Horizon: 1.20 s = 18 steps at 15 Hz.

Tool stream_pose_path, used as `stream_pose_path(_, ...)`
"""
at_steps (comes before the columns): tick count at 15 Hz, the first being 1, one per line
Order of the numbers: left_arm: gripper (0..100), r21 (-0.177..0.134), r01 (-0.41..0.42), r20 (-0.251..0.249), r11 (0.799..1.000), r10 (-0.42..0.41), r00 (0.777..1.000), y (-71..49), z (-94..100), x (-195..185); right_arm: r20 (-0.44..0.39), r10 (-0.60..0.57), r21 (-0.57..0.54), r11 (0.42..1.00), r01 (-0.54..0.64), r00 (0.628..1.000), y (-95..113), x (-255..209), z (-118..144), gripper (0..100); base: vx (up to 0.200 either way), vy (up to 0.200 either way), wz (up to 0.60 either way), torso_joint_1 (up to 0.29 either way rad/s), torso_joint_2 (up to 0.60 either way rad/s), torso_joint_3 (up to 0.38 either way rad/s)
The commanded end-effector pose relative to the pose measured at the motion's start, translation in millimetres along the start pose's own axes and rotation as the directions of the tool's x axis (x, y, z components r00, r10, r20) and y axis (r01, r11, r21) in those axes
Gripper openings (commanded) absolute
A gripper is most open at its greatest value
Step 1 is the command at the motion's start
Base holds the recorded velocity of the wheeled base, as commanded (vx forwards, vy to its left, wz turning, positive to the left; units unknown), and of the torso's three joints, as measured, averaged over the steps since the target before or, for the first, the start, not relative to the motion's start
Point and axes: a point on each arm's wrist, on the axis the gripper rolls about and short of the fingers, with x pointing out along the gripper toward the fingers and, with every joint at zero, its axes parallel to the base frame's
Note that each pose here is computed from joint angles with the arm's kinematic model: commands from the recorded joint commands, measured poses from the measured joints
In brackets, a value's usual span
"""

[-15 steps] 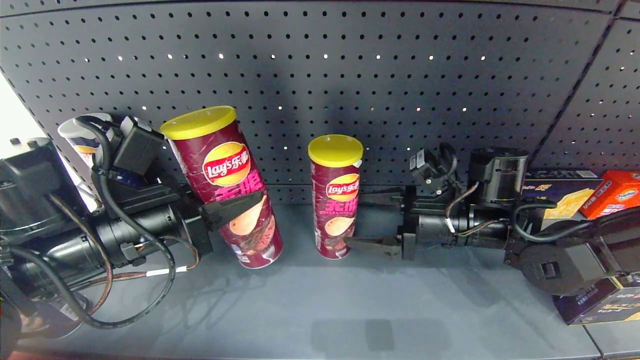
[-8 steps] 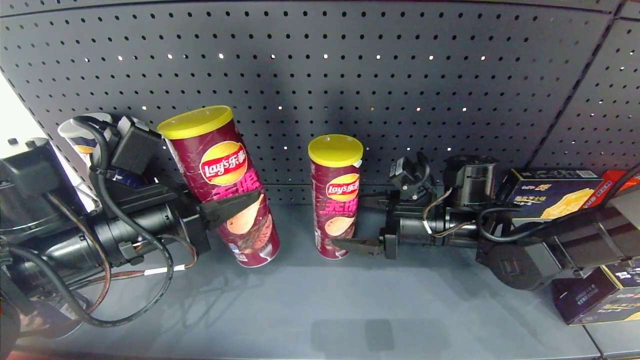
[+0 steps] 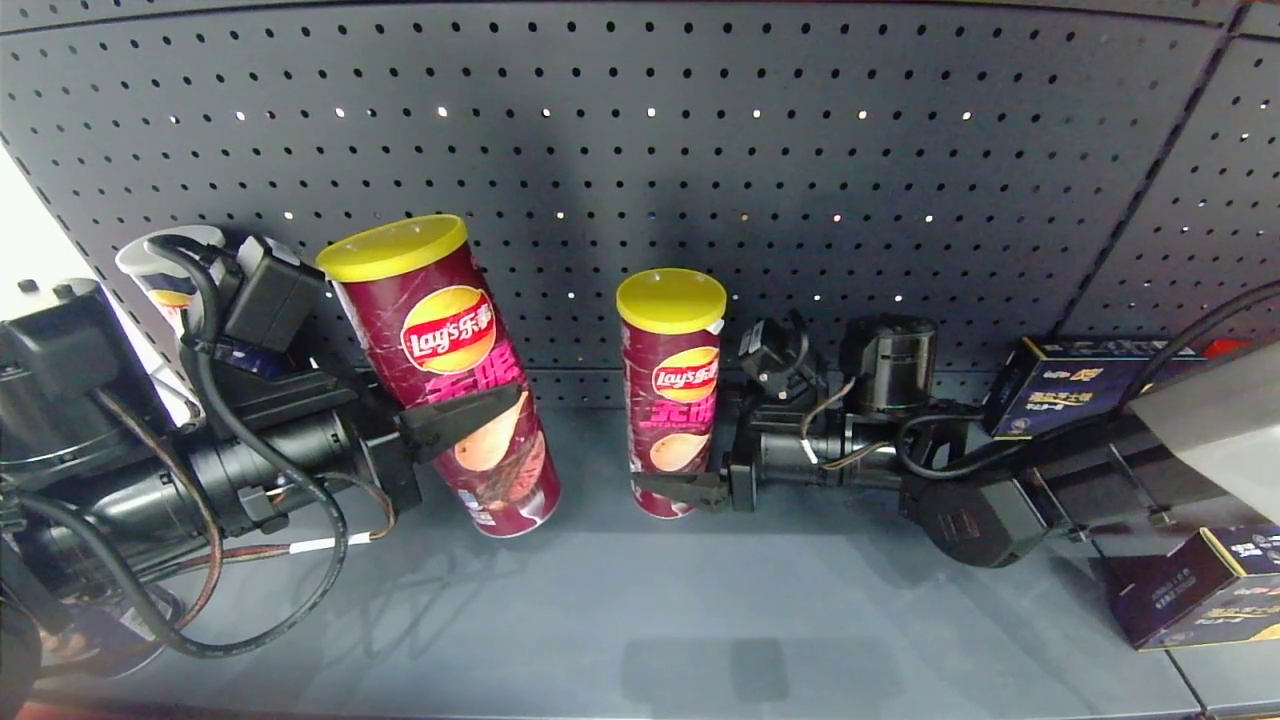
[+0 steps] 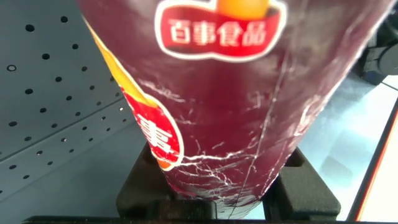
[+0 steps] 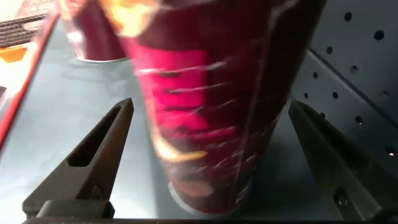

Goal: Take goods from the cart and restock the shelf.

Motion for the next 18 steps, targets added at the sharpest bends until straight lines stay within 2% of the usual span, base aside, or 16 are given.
stream_pose_path(1,0,-0.001,0.000,-0.003,1.000,0.000,1.000,-0.2,-1.0,0,-0.005,0.003,0.005,1.000,-0.003,1.000,-1,5,-5,100,0.000,0.000,0.00,0.000,0.00,0.000)
stream_pose_path(2,0,-0.001,0.000,-0.003,1.000,0.000,1.000,-0.2,-1.0,0,-0.001,0.001,0.001,1.000,-0.001,1.000,-2,4,-4,100,0.000,0.000,0.00,0.000,0.00,0.000)
stream_pose_path(3,0,-0.002,0.000,-0.004,1.000,0.000,1.000,-0.3,-1.4,-1,0.000,0.005,0.002,1.000,-0.005,1.000,-3,5,-4,0,0.000,0.000,0.00,0.000,0.00,0.000)
stream_pose_path(11,0,-0.001,-0.002,-0.003,1.000,0.002,1.000,0.1,-1.3,-1,0.000,-0.049,-0.005,0.999,0.049,0.999,2,3,6,0,0.000,0.000,0.00,0.000,0.00,0.000)
stream_pose_path(14,0,-0.001,0.000,-0.003,1.000,0.000,1.000,0.0,-1.3,-1,0.004,-0.092,-0.015,0.996,0.092,0.996,17,-15,23,0,0.000,0.000,0.00,0.000,0.00,0.000)
stream_pose_path(18,0,0.002,0.001,0.000,1.000,-0.001,1.000,-0.2,-0.5,0,-0.001,-0.138,-0.020,0.990,0.138,0.990,49,-43,37,0,0.000,0.000,0.00,0.000,0.00,0.000)
